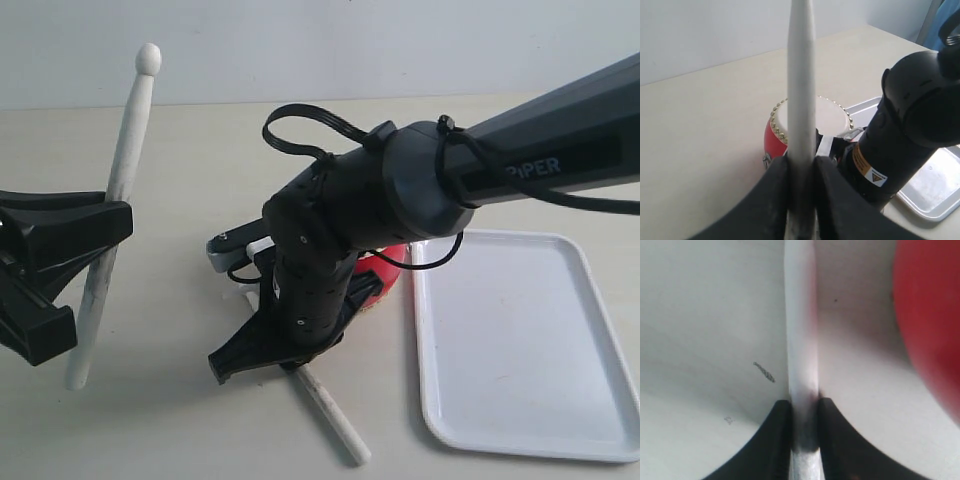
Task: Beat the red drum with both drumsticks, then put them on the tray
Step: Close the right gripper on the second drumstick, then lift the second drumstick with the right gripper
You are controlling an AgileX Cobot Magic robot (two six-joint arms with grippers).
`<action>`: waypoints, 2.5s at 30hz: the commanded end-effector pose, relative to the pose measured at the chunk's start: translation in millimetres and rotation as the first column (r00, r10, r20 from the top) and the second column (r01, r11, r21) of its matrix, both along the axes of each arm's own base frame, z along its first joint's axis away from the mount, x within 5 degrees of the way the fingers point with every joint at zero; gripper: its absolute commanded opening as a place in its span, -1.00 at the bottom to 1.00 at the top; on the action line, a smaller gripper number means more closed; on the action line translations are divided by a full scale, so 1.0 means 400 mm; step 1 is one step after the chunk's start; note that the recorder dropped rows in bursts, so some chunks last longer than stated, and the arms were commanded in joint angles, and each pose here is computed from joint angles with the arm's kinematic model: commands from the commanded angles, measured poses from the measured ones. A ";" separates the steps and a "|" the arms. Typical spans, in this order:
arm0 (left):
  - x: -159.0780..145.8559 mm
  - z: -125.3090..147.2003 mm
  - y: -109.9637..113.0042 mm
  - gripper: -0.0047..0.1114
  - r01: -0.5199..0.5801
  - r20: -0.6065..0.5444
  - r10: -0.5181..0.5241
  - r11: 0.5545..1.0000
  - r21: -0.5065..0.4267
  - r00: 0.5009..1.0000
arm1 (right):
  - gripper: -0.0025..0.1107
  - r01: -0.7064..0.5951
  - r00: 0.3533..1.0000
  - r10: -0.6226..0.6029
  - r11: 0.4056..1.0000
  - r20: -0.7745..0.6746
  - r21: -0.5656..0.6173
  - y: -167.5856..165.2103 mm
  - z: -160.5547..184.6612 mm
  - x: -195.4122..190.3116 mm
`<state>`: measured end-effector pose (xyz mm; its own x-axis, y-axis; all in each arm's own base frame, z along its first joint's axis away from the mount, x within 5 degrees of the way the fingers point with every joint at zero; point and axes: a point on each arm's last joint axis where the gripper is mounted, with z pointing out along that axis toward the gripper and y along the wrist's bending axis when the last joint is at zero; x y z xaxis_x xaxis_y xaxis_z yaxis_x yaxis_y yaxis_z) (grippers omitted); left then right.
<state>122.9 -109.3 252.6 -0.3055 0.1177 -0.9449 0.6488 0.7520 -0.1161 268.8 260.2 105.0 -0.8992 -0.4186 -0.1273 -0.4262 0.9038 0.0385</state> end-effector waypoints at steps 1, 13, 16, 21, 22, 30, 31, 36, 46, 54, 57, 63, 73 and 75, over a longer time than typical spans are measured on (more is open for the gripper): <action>-0.001 0.000 0.004 -0.92 -0.004 0.005 0.004 1.000 0.000 1.000 | -0.96 -0.035 0.997 0.029 0.996 -0.069 -0.086 -0.022 -0.038 -0.016; -0.001 -0.002 0.004 -0.92 -0.007 0.000 0.007 1.000 0.006 1.000 | -0.96 -0.096 0.995 0.096 0.995 -0.007 0.006 -0.019 0.086 -0.024; -0.001 -0.002 0.004 -0.92 -0.007 0.000 0.007 1.000 0.006 1.000 | -0.96 -0.129 0.992 0.129 0.988 0.004 0.086 -0.011 0.134 -0.035; -0.001 -0.002 0.004 -0.92 -0.007 0.000 0.007 1.000 0.006 1.000 | -0.96 -0.190 0.982 0.186 0.963 0.039 0.191 -0.003 0.204 -0.053; -0.001 -0.002 0.004 -0.92 -0.007 0.000 0.007 1.000 0.006 1.000 | -0.96 -0.202 0.979 0.196 0.959 0.050 0.200 -0.004 0.217 -0.056; -0.001 -0.002 0.004 -0.92 -0.007 0.000 0.007 1.000 0.006 1.000 | -0.96 -0.269 0.962 0.249 0.937 0.115 0.223 -0.030 0.316 -0.085; -0.001 -0.002 0.004 -0.92 -0.007 0.000 0.007 1.000 0.006 1.000 | -0.96 -0.275 0.959 0.250 0.934 0.133 0.227 -0.035 0.332 -0.088; -0.001 -0.002 0.004 -0.92 -0.007 0.000 0.007 1.000 0.006 1.000 | -0.96 -0.311 0.937 0.258 0.922 0.234 0.231 -0.061 0.408 -0.105; -0.001 -0.002 0.004 -0.92 -0.007 0.000 0.007 1.000 0.006 1.000 | -0.96 -0.346 0.847 0.213 0.917 0.487 0.200 -0.139 0.565 -0.143; 0.018 0.045 0.005 -0.92 -0.047 0.019 0.046 0.997 0.054 0.999 | -0.96 -0.245 0.736 0.139 0.967 0.663 0.069 -0.214 0.642 -0.140; 0.042 0.089 0.004 -0.92 -0.079 0.074 0.068 0.984 0.158 0.995 | -0.96 -0.186 0.719 0.141 0.983 0.681 -0.008 -0.235 0.644 -0.130; 0.138 0.125 -0.021 -0.92 -0.169 0.094 0.142 0.875 0.453 0.985 | -0.96 -0.129 0.715 0.287 0.950 0.637 -0.284 -0.265 0.591 -0.104; 0.217 0.040 -0.173 -0.92 -0.014 -0.051 0.080 0.656 0.755 0.995 | -0.96 -0.154 0.838 0.368 0.867 0.402 -0.474 -0.242 0.450 -0.064; 0.225 0.039 -0.190 -0.92 -0.009 -0.053 0.075 0.655 0.756 0.996 | -0.96 -0.149 0.869 0.362 0.841 0.338 -0.520 -0.244 0.423 -0.060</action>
